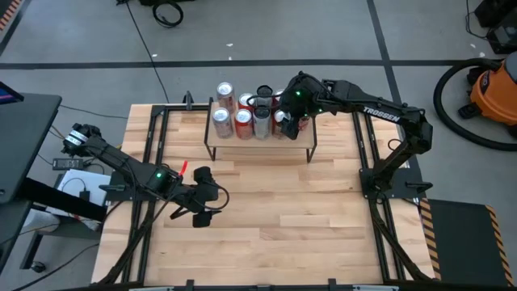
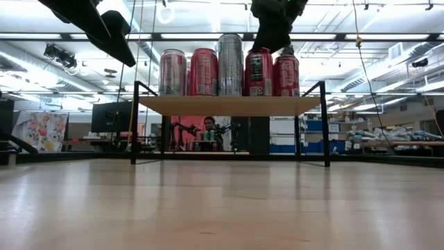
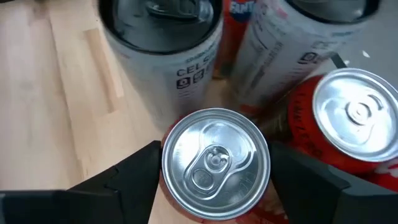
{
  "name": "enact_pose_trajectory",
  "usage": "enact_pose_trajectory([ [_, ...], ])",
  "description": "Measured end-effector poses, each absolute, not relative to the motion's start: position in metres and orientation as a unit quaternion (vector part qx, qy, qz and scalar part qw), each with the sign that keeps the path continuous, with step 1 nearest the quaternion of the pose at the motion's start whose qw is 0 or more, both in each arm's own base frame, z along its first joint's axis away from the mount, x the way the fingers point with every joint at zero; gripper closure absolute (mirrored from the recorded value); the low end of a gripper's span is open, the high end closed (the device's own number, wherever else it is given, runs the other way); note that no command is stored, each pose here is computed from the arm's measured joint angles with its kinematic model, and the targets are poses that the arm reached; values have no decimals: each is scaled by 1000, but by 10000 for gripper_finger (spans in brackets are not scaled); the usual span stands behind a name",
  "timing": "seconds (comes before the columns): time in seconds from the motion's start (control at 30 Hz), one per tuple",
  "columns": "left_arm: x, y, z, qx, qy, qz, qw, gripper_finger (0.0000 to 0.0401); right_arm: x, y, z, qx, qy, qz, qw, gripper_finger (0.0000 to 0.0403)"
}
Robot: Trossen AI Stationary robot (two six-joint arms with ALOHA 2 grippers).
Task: Place canned beverage on shelf
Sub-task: Return to Home Position
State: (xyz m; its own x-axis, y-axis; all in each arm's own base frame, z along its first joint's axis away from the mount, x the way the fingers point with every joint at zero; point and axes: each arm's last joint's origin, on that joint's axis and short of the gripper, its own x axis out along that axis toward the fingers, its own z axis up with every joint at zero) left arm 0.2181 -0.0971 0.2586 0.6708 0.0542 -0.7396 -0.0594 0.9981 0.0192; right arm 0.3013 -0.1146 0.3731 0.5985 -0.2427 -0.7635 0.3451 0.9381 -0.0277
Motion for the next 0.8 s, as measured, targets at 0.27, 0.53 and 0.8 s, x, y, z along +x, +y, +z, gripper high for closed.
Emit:
enact_pose_trajectory([
  [0.27, 218, -97, 259, -3, 405, 31, 914, 8, 300, -118, 373, 41, 420, -150, 894, 120],
  [0.53, 218, -97, 259, -6, 404, 32, 914, 8, 298, -122, 373, 36, 421, -145, 895, 111],
  [0.8, 218, -97, 259, -9, 404, 29, 914, 8, 300, -121, 373, 14, 423, -153, 893, 79],
])
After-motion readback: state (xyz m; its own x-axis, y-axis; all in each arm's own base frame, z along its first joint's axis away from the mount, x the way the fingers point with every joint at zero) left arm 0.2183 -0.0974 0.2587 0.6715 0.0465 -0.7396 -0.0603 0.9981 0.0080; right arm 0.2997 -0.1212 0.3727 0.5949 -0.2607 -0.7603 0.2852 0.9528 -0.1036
